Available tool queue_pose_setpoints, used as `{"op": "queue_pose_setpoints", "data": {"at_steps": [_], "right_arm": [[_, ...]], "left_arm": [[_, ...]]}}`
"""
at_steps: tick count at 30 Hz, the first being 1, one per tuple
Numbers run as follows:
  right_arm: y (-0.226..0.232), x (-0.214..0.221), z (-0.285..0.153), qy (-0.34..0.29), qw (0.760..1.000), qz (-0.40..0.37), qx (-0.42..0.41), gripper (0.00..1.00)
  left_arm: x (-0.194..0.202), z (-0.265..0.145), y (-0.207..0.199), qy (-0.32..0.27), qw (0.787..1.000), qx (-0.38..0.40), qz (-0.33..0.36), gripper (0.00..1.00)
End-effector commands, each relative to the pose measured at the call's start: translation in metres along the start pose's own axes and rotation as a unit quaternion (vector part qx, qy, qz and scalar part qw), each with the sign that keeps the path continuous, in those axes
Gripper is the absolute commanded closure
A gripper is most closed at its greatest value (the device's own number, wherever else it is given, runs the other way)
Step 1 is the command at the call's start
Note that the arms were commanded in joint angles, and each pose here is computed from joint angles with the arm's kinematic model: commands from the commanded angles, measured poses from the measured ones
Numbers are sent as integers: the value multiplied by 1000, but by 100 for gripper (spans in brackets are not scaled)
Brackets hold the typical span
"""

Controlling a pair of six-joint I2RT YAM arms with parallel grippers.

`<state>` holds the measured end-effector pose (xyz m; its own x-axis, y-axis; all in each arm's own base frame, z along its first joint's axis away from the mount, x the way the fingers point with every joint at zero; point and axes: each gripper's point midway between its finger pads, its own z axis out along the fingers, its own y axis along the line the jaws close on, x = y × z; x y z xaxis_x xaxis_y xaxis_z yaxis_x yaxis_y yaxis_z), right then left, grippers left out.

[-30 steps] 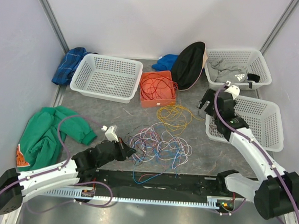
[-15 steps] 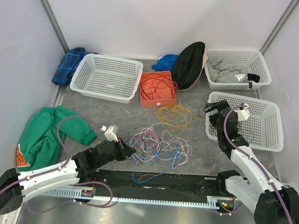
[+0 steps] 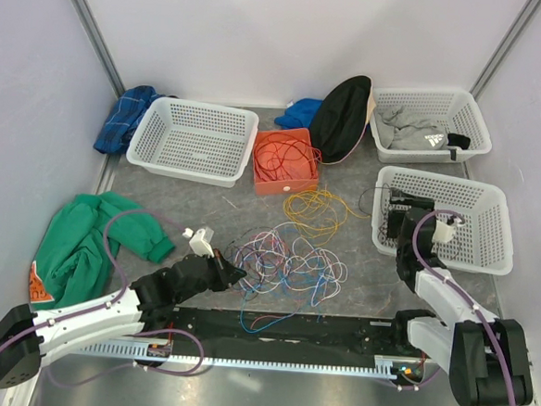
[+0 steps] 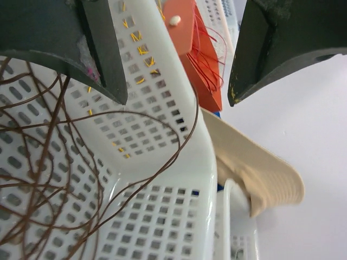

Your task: Untangle the cables

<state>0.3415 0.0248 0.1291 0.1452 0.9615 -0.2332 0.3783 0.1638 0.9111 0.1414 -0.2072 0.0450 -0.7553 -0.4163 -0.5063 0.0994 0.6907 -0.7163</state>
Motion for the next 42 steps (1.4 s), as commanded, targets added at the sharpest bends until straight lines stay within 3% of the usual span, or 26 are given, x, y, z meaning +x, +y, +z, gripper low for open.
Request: {"op": "queue_pose_setpoints", "data": {"at_steps": [1,2,4,15,18,19,22,27,29,30,33,42], "right_arm": [[15,-15,7,-18,998,59,-33,25],[14,-15,9,-19,998,58,-32,35],[14,-17,10,-23,998,56,-33,41],[9,-11,33,7,998,49,-35,51],[9,-8,35,13,998,46,-38,65],[8,-8,36,13,998,45,-37,76],[16,-12,36,7,998,32,-48,93],[43,-22,23,-4,997,11,-79,99],[54,-26,18,-7,997,-1,-81,86],[56,-25,17,-3,997,-6,-80,64],[59,-24,16,5,998,-23,-66,41],[43,-11,16,35,998,7,-45,28]], "left_arm": [[6,2,10,-1,1000,-4,-19,98],[6,2,10,-1,1000,-4,-21,98],[5,3,10,-5,1000,-5,-23,98],[7,4,12,2,1000,-12,-20,98],[8,4,13,3,1000,-12,-22,98],[8,4,12,2,1000,-11,-22,98],[8,4,13,3,1000,-12,-23,98],[9,4,13,4,1000,-12,-23,98],[8,4,13,3,1000,-12,-23,98],[8,4,12,3,1000,-11,-24,98],[8,5,11,3,1000,-9,-26,98],[9,5,11,5,1000,-8,-26,98]]}}
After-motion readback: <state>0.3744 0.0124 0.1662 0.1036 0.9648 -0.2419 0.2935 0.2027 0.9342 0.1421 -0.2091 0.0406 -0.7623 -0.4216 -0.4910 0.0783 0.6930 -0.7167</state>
